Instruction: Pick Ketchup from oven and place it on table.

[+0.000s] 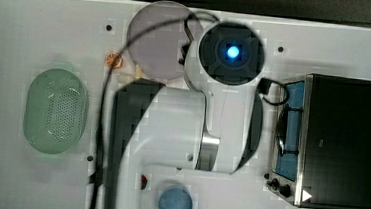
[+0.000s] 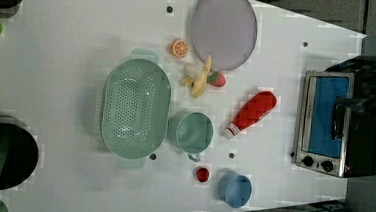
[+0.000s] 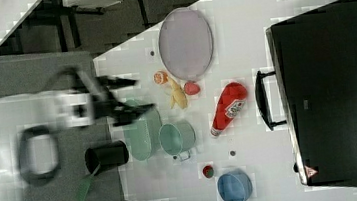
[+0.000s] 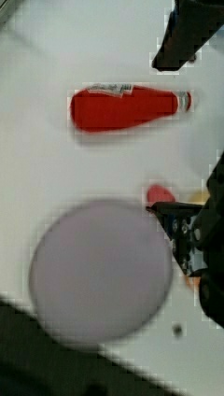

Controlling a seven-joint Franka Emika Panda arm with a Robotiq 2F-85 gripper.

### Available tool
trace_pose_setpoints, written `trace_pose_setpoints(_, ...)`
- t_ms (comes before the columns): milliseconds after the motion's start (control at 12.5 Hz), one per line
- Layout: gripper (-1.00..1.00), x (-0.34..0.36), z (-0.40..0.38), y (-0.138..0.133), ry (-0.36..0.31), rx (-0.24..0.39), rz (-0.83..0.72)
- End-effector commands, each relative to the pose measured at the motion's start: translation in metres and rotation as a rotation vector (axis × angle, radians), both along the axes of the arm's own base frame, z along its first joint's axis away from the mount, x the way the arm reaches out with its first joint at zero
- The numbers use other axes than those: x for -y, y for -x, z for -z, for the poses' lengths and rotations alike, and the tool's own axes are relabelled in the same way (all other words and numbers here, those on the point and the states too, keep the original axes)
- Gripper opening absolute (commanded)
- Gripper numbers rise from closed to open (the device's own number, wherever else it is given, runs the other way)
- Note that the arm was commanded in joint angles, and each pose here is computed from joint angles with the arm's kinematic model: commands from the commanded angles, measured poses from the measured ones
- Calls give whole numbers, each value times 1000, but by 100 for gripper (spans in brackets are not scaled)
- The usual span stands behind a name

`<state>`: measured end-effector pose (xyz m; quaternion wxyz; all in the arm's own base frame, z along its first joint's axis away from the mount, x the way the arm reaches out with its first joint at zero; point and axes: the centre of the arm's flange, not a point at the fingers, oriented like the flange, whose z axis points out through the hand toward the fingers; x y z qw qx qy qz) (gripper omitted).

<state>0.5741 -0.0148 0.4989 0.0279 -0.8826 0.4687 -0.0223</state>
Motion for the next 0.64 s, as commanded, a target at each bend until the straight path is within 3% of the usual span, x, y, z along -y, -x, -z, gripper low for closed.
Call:
trace_pose_setpoints(80,100,-5,-62,5,-1,-12,25)
trace_pose_setpoints(400,100,-4,-114,12,2,-31,23)
trace_pose_setpoints(640,100,0,-121,23,1,-101,27)
